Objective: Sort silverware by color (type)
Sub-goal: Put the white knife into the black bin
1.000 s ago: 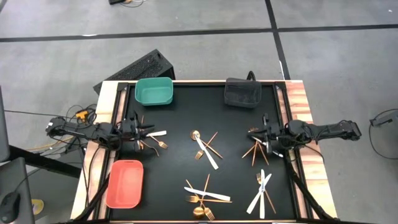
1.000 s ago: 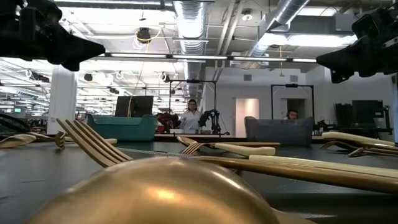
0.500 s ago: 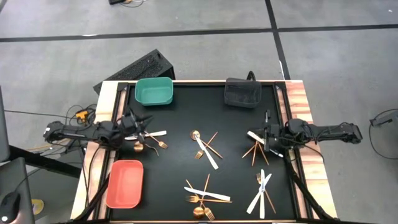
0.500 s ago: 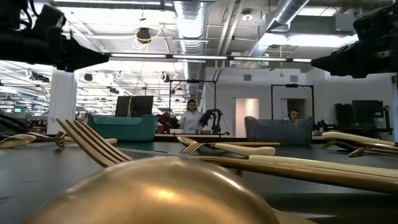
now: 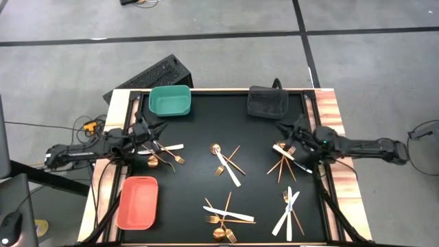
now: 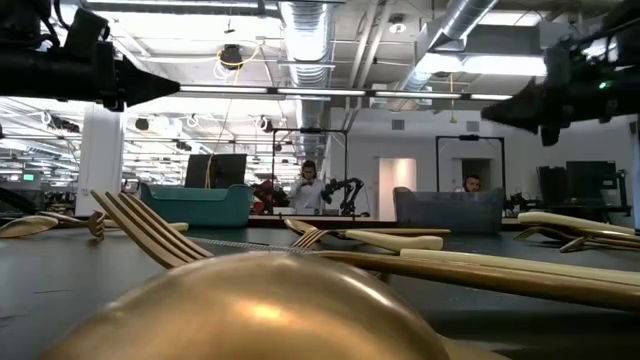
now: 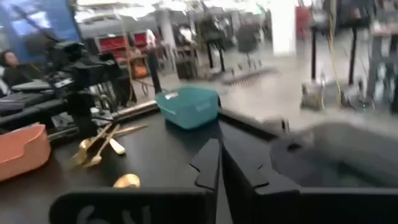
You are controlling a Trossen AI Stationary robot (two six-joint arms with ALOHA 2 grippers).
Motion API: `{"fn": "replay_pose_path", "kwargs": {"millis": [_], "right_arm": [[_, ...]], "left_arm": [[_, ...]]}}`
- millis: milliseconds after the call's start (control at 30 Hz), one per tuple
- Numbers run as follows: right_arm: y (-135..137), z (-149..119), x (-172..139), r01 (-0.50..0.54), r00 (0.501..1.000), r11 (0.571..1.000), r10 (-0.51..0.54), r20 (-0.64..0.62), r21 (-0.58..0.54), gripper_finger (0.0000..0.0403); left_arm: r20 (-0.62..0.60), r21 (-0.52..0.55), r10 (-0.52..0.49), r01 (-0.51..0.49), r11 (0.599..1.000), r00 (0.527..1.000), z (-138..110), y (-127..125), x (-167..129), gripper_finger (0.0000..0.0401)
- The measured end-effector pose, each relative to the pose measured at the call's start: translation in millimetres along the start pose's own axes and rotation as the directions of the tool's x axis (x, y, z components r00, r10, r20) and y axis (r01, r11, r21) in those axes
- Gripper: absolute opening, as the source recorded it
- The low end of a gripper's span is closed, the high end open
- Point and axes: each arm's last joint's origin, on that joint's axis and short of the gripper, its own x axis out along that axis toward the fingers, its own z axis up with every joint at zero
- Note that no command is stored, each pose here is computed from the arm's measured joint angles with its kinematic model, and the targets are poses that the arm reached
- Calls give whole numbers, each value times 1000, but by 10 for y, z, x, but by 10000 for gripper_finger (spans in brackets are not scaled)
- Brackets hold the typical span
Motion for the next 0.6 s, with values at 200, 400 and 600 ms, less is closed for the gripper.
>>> {"fn": "replay_pose_path", "kwargs": {"millis": [200,400,600], "right_arm": [[-28,-22,186,71,987,997,-72,-146,-14,128],[18,167,374,102,974,990,-120,-194,-102,187],[92,278,479,184,899,971,-229,-374,-152,173]], "left_arm": [[-63,38,54,-52,998,997,-61,34,45,50],[-31,118,140,-135,984,990,-30,111,112,50],[20,127,129,-131,983,991,1,163,192,50]]}}
